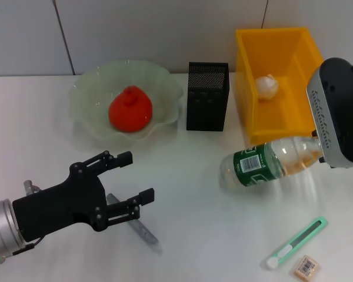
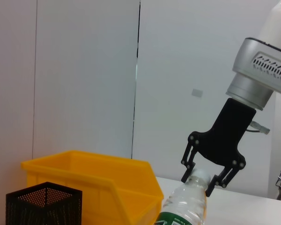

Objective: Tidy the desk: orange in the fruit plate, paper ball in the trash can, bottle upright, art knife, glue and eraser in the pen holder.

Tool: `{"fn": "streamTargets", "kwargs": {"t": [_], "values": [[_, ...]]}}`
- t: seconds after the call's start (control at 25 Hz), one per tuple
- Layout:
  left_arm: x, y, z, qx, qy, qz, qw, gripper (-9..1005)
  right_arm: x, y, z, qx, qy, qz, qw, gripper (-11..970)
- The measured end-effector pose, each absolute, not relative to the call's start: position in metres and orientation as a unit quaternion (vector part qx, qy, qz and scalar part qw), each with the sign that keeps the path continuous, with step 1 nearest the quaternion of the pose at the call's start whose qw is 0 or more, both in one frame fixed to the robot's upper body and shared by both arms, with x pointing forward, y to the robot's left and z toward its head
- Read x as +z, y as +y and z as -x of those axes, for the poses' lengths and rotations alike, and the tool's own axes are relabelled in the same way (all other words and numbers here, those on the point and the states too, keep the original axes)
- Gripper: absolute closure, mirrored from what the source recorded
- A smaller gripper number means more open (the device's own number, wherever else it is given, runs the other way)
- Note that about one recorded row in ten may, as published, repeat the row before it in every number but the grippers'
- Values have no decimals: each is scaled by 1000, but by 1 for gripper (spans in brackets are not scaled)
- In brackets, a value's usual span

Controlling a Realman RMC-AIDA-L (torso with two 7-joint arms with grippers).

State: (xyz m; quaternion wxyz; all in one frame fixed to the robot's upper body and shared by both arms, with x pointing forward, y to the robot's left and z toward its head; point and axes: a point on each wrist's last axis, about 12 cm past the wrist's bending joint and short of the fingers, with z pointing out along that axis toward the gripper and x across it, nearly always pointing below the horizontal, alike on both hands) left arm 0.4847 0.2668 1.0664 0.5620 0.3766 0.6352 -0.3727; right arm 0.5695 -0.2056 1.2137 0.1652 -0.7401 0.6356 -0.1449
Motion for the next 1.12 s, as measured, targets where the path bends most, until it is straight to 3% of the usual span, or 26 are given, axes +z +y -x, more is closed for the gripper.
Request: {"fn": "streamTargets", "kwargs": {"t": [1.12], "values": [[1068, 267, -485, -371, 633, -379, 564, 168, 1243, -208, -561, -132, 656, 725, 165, 524]]}}
